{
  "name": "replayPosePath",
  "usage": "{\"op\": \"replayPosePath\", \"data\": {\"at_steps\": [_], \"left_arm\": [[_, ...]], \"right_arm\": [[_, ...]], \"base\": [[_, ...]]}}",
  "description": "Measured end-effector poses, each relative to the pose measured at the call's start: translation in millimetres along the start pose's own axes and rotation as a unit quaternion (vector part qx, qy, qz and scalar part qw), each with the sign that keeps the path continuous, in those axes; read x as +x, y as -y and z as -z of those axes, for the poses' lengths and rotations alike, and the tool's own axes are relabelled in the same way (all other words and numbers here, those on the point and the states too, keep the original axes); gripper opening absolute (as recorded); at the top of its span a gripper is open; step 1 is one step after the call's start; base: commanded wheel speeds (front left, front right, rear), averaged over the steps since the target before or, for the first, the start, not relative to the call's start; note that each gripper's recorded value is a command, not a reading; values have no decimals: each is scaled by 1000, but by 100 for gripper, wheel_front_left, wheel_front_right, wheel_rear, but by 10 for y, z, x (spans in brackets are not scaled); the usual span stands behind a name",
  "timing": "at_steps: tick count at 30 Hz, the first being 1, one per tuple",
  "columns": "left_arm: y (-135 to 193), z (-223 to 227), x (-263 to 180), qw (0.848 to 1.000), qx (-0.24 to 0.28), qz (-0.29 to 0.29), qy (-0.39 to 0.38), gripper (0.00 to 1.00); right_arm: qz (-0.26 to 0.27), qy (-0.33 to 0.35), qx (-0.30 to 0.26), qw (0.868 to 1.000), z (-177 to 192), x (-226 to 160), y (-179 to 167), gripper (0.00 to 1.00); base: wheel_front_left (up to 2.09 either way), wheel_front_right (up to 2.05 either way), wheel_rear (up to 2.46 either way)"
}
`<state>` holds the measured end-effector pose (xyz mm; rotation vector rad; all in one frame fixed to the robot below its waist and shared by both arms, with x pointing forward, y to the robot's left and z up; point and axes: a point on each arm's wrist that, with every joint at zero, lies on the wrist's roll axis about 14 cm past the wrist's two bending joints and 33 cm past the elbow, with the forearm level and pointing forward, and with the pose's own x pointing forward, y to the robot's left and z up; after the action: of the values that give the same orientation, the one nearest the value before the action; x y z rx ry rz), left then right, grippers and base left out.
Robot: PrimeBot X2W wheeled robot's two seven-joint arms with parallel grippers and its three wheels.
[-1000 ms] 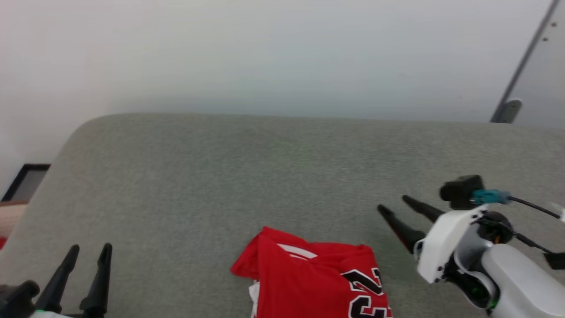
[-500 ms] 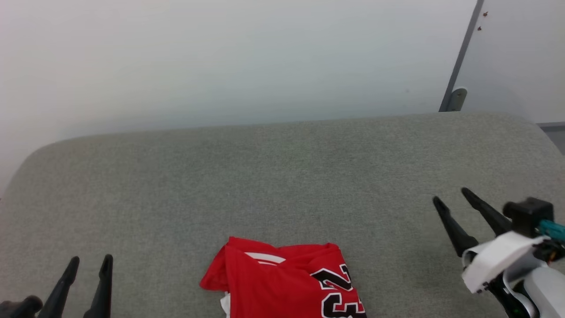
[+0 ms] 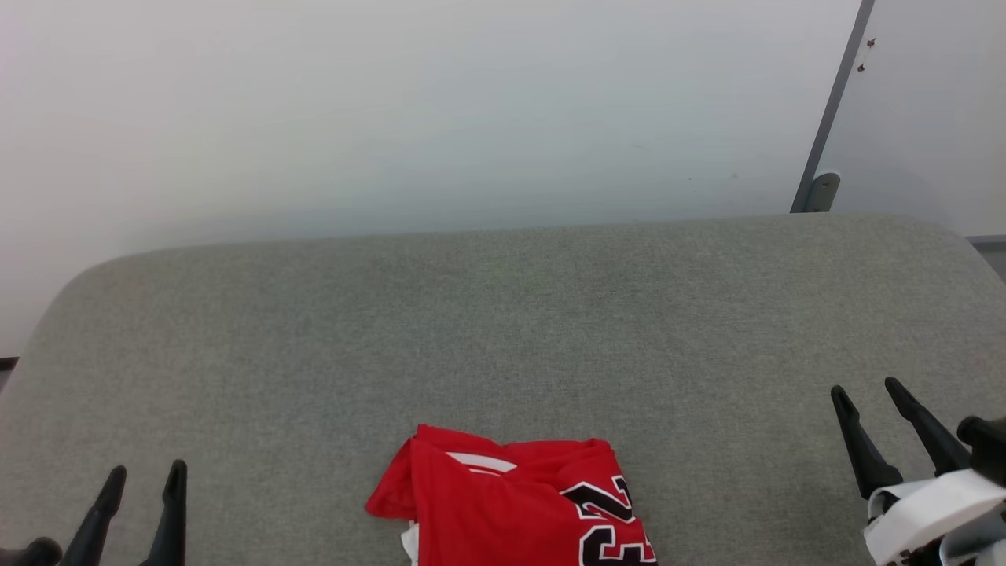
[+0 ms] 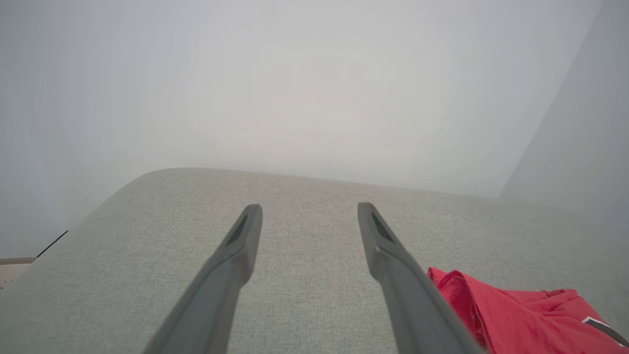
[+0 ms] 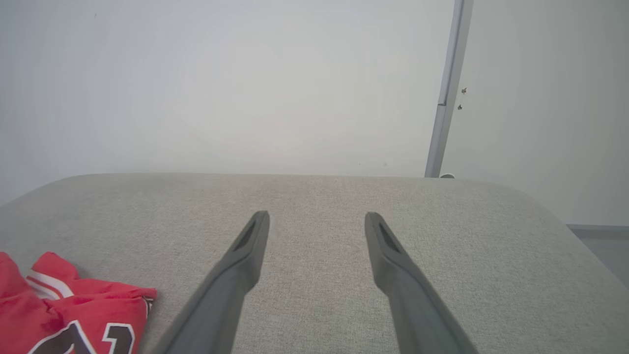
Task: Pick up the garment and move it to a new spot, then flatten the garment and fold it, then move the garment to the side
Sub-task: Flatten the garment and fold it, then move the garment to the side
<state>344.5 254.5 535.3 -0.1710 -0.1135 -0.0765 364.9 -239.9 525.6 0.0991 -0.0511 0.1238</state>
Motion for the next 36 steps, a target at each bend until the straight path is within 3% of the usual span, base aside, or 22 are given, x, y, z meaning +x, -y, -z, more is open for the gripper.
{"op": "replayPosePath", "data": {"at_steps": [26, 31, 36], "left_arm": [[-79, 20, -110, 1000, -2, -16, -2, 100], [-147, 3, -174, 1000, 0, -27, -1, 100], [-261, 9, -275, 999, 0, -44, -5, 100]], "right_arm": [[28, 8, 6, 1000, 111, -228, -20, 100], [-9, -24, 17, 1000, 264, -156, -274, 100], [-75, -87, 36, 993, 527, -85, -742, 100]], "base": [[0, 0, 0], [0, 0, 0], [0, 0, 0]]}}
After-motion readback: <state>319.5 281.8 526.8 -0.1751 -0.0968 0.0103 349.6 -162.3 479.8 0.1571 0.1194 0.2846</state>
